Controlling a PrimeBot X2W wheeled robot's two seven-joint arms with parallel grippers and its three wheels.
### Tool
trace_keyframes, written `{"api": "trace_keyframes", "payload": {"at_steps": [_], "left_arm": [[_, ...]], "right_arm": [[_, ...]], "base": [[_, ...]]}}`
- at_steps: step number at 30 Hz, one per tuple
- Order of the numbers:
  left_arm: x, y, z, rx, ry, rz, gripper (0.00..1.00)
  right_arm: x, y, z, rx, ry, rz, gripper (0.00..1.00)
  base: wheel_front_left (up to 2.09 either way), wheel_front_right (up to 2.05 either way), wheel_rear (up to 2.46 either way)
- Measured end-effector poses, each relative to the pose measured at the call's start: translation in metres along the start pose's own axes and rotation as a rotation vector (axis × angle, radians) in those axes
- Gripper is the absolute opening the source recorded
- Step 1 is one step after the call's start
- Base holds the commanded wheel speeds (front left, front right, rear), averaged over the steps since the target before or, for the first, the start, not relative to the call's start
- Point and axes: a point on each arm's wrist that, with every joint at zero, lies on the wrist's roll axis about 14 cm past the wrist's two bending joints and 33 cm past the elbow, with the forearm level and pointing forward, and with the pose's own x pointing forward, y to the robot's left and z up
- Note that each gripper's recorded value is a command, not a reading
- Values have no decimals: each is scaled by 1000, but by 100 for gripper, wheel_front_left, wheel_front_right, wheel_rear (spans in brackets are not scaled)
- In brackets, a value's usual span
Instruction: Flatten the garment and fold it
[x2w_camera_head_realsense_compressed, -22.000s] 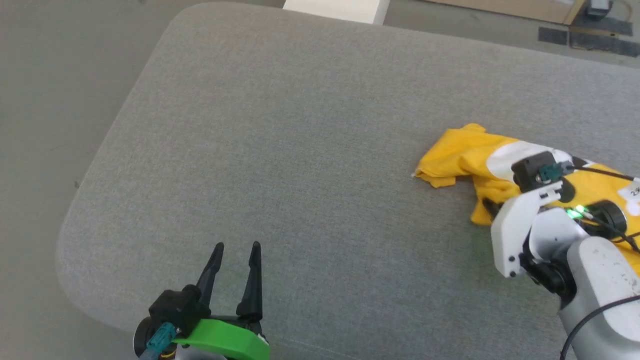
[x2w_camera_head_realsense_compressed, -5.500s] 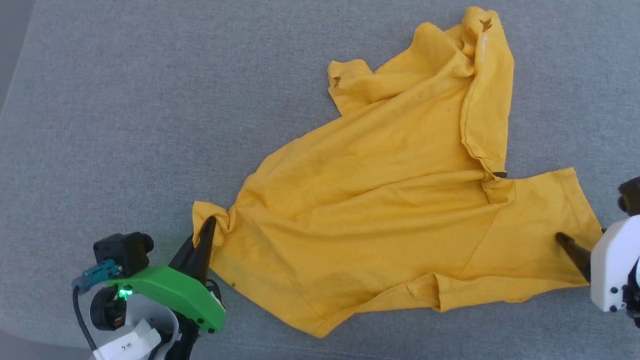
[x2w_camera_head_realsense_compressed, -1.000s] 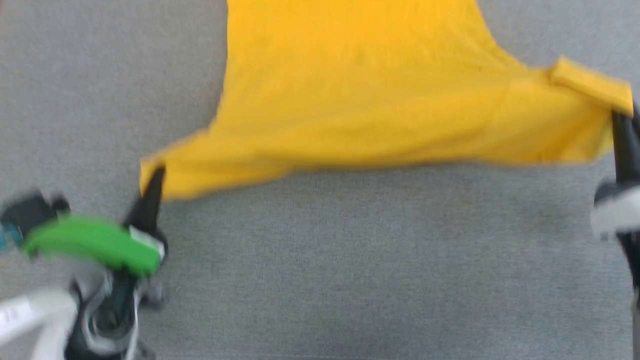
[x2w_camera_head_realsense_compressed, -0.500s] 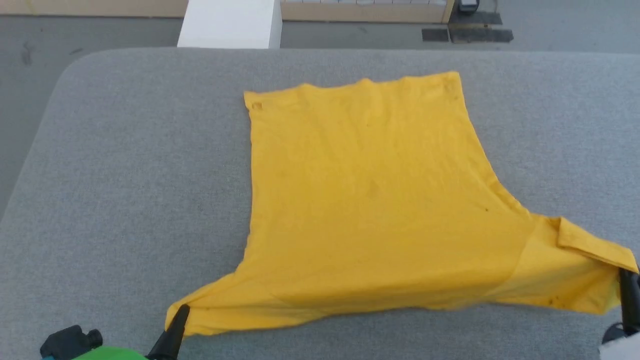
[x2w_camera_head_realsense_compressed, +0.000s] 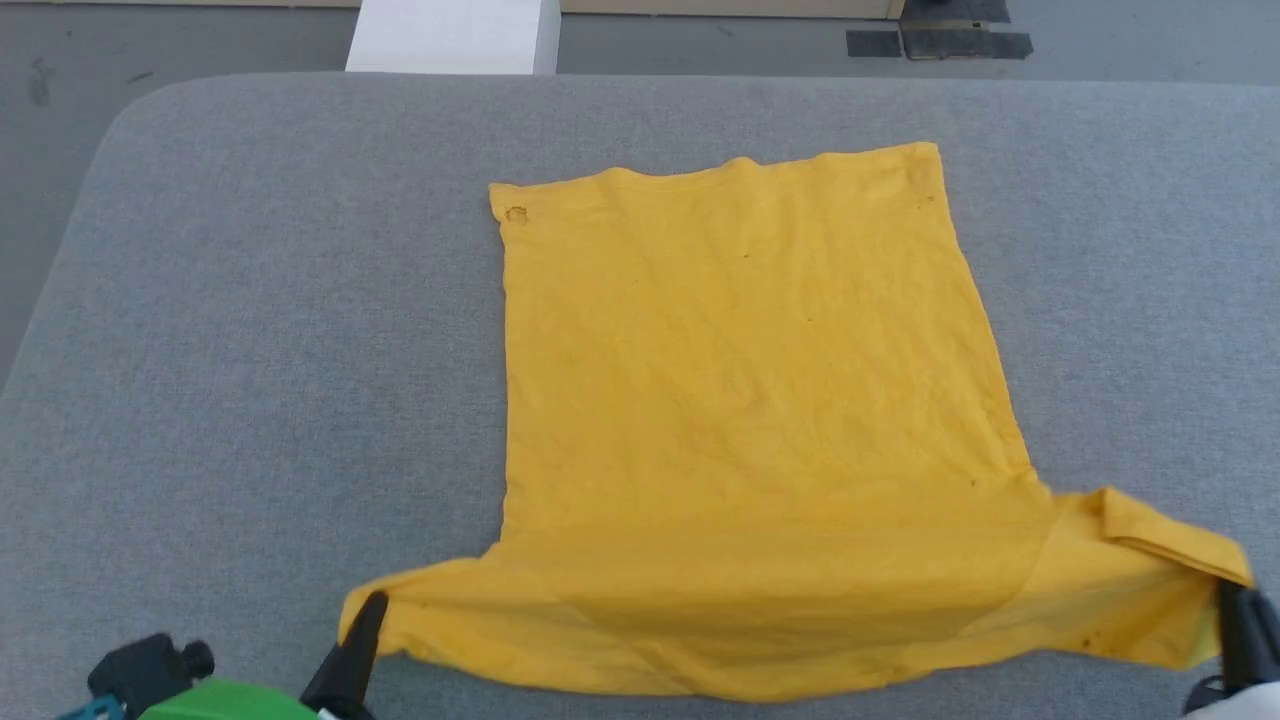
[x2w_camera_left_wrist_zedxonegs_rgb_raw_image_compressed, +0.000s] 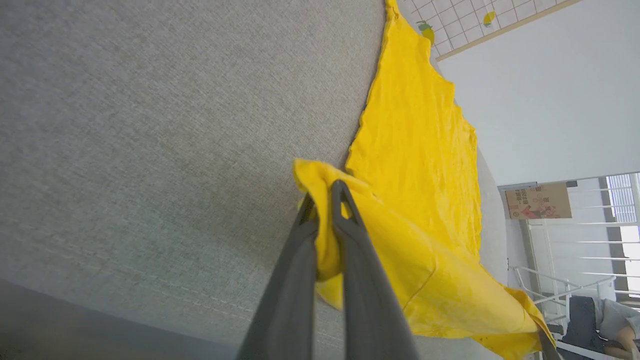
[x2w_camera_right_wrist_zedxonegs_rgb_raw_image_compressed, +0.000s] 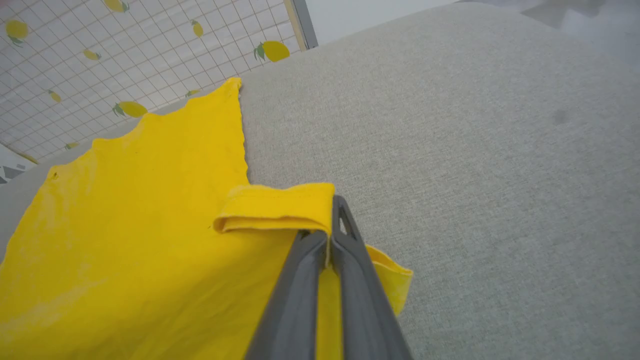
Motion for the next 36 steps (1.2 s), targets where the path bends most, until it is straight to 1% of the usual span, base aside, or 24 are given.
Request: {"api": "trace_keyframes", "payload": {"at_steps": [4,10,13,15,16,17,18,19,24,27,29,31,34,36], "left_arm": [[8,-12,0,18,-3,-38,0],[14,-25,-3,65,13,-76,0],[14,-29,-2,71,13,-88,0],[14,-30,-2,71,15,-89,0],[14,-29,-3,71,17,-88,0],[14,-29,-3,71,17,-86,0],[14,-29,-3,71,18,-85,0],[14,-29,-3,71,18,-85,0],[14,-33,-3,76,17,-98,0],[14,-36,-3,86,8,-109,0],[14,-38,-2,99,2,-117,0],[15,-40,-1,111,-2,-123,0],[17,-44,-1,113,-2,-136,0],[19,-46,-1,112,-3,-140,0]], "right_arm": [[8,6,-33,-59,125,9,0],[18,4,-85,-152,342,1,0],[26,4,-95,-174,380,1,0],[32,4,-95,-181,378,3,0],[34,5,-96,-181,380,4,5],[36,5,-96,-179,381,3,35],[38,4,-96,-174,383,-1,74],[38,5,-96,-172,390,-1,100],[38,15,-87,-133,444,24,100],[32,13,-70,-133,459,27,100],[32,10,-44,-163,422,24,100],[39,13,-13,-198,355,30,100],[60,29,35,-264,230,60,100],[79,47,65,-301,139,96,100]], "base": [[0,0,0],[0,0,0],[0,0,0],[0,0,0],[0,0,0],[0,0,0],[0,0,0],[0,0,0],[0,0,0],[0,0,0],[0,0,0],[0,0,0],[0,0,0],[0,0,0]]}}
